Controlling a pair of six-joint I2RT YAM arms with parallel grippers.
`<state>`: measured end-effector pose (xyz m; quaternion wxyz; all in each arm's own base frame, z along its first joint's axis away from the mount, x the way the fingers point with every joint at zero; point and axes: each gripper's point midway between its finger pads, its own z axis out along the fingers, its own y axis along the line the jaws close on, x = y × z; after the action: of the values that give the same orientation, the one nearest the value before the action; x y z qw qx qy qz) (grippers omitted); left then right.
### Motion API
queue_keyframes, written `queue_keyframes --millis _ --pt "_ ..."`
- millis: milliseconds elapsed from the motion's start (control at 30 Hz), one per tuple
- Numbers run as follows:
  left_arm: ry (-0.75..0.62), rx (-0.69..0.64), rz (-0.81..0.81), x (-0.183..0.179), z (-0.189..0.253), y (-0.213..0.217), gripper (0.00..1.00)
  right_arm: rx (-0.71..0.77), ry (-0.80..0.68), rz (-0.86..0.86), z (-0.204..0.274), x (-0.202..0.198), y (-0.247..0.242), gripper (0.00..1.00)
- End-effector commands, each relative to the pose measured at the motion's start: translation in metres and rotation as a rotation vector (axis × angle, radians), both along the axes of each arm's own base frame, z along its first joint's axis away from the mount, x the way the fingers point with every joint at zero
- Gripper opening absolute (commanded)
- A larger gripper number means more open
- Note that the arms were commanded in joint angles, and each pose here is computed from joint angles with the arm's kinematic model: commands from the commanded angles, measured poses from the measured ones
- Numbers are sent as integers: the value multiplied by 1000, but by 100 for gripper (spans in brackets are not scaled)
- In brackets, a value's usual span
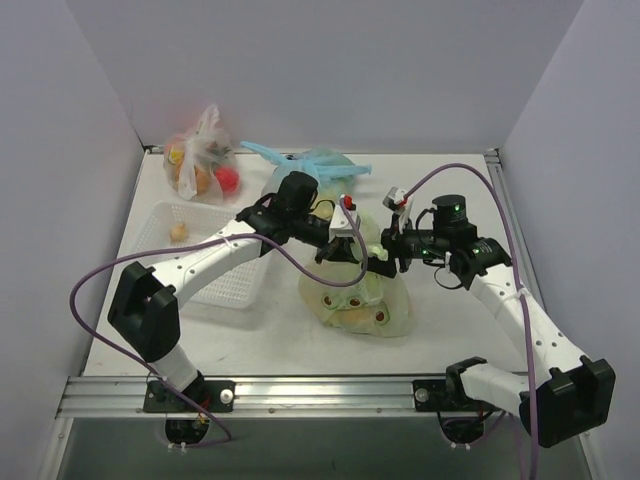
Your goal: Place the fake fruits into the plastic bag and tie a complex knot
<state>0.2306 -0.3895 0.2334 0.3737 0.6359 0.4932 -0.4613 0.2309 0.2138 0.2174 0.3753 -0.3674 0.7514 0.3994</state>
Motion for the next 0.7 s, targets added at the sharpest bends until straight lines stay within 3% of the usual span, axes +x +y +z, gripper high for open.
queue_keyframes --millis 0,33,167,200,300,533,633,667 --pt "-23 12 -31 -5 6 2 5 30 -75 4 22 10 6 36" --pt "-37 12 -37 -6 6 3 6 29 -79 3 23 10 5 28" --pt "-39 14 -25 -7 7 14 25 32 -81 8 22 8 5 0" --pt "-39 10 -5 -3 12 19 40 32 -87 6 23 8 3 0" --pt "-5 -16 54 4 32 37 56 39 -109 18 26 5 1 0" --pt "-16 -79 279 50 77 100 71 52 -236 150 27 -15 2 0" --pt "-29 -95 303 61 86 103 74 29 -316 207 26 -17 4 0" --pt "-31 -105 288 60 89 101 80 20 -324 224 28 -20 3 0"
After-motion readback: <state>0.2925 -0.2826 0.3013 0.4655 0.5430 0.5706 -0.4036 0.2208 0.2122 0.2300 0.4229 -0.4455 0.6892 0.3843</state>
